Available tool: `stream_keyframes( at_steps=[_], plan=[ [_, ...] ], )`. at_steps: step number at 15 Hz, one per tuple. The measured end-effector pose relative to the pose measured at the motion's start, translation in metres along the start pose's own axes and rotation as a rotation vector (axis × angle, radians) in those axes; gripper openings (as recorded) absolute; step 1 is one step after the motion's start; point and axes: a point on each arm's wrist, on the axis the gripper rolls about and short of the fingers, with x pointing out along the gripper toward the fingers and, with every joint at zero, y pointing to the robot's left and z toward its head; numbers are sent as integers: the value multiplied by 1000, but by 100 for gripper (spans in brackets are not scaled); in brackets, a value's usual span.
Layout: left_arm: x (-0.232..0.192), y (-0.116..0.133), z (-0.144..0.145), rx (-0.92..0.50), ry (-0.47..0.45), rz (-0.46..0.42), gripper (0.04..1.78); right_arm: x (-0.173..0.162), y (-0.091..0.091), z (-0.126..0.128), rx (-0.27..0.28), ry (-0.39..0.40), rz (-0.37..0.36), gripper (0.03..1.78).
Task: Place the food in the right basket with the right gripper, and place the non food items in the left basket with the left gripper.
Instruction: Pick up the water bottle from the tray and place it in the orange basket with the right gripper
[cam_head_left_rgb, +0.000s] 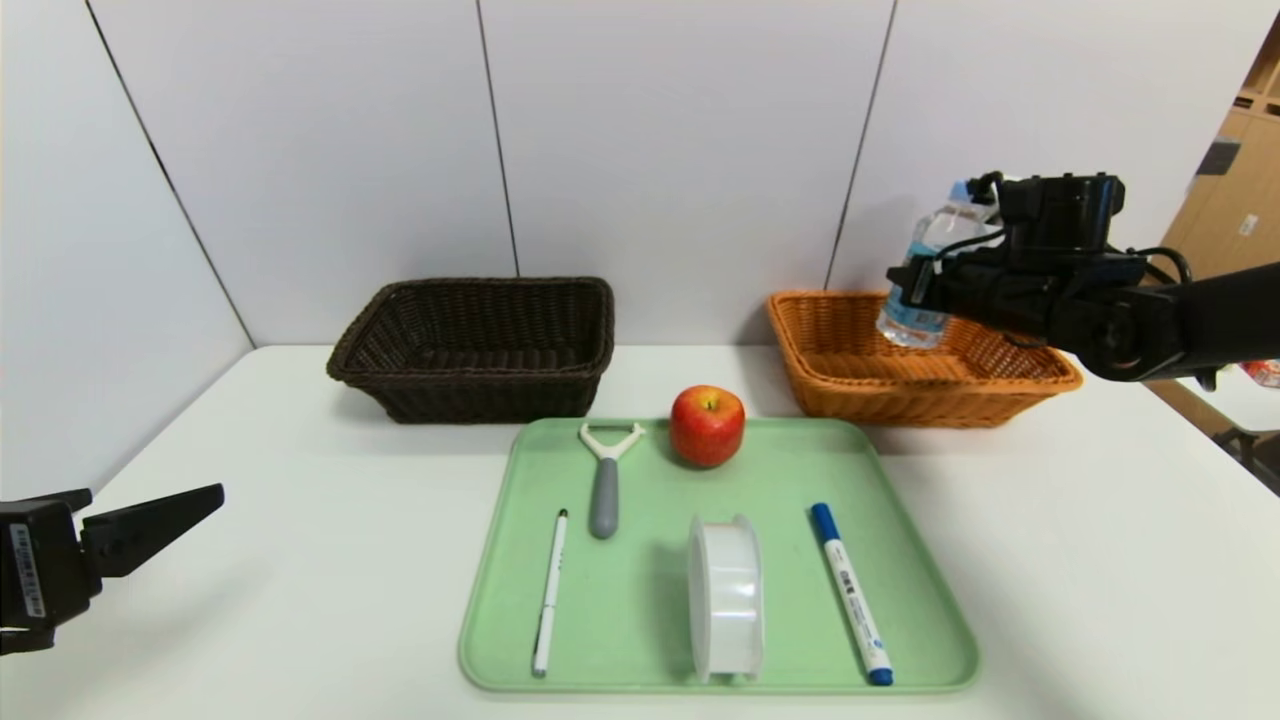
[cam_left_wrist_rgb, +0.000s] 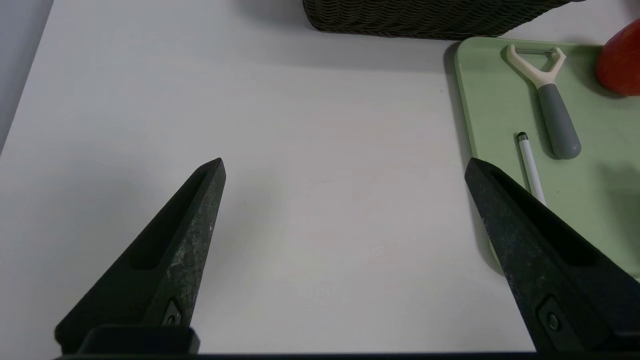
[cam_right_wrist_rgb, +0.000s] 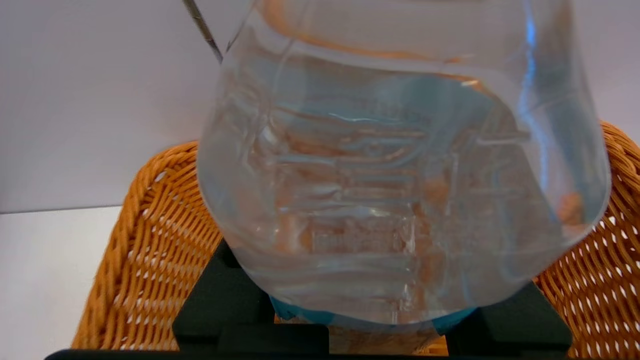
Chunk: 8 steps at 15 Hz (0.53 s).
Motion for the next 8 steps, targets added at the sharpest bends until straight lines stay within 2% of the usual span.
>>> stream_keyframes(
  at_steps=[4, 8],
  plan=[
    [1, 0, -1, 0, 6, -1, 169, 19, -2, -18, -18, 19, -9, 85],
    [2, 1, -4, -3, 17, 0, 169, 31, -4, -29, -37, -2, -35, 85]
  ],
)
